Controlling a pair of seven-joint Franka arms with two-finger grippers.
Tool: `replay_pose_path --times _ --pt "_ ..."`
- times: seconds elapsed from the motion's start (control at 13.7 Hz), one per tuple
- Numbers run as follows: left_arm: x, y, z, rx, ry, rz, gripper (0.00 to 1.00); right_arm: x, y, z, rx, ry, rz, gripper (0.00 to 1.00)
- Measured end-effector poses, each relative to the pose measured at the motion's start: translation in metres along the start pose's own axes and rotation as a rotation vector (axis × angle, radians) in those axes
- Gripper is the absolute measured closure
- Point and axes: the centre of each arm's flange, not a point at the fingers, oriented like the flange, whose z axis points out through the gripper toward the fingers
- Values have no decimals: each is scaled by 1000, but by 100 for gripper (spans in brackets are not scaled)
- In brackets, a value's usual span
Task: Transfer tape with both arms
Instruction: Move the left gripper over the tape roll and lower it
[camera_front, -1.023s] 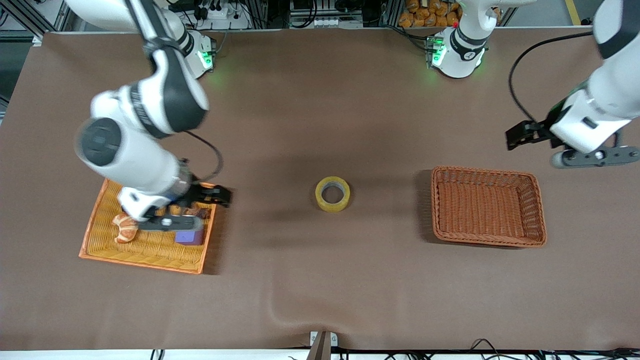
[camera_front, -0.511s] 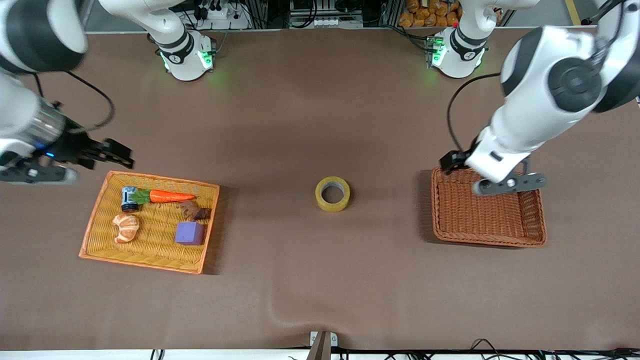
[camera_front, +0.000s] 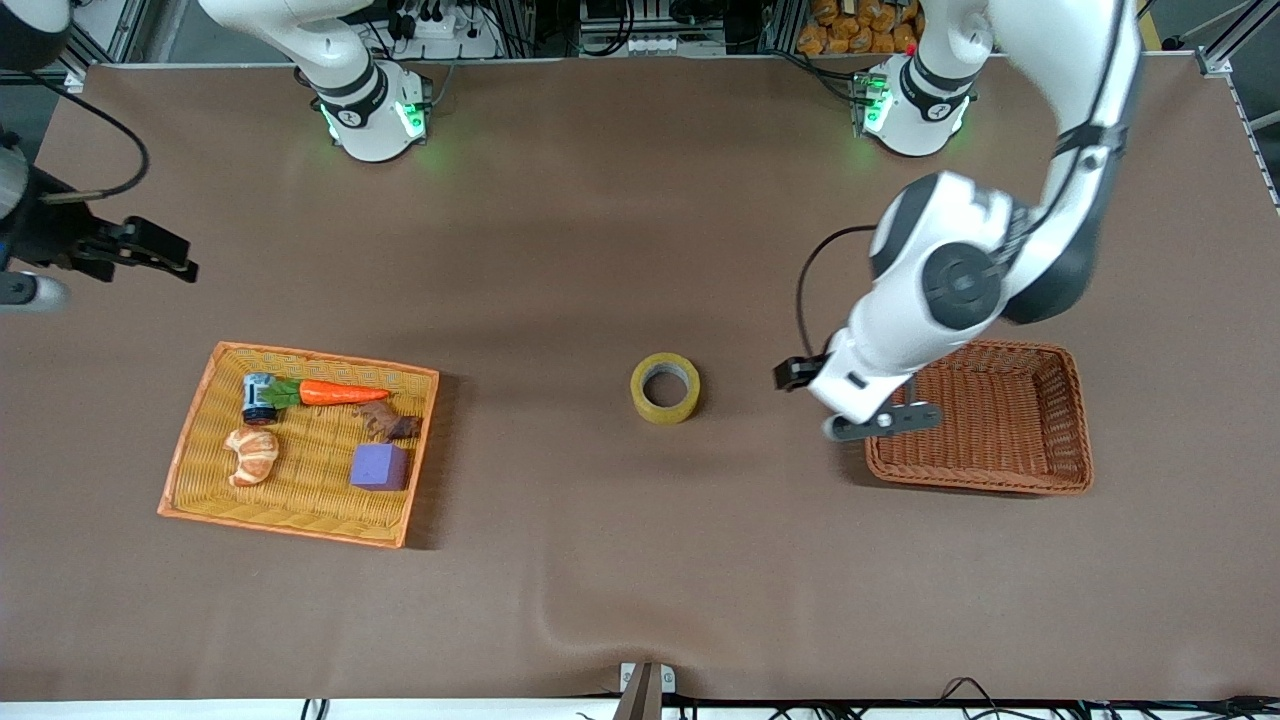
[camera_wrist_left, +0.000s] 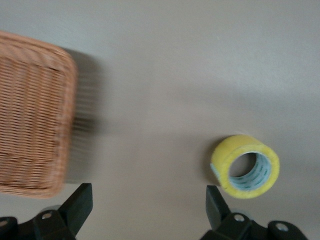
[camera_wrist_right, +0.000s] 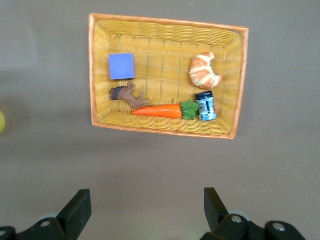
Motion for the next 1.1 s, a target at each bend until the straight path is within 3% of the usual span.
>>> replay_pose_path --times 0.29,0.88,1.1 --pt "-25 70 59 -6 0 -75 0 -11 45 -15 12 17 43 0" --pt "-10 60 69 29 22 -79 0 -18 54 -18 9 18 26 0" --pt "-17 67 89 49 3 -64 0 -18 48 -17 -46 15 8 0"
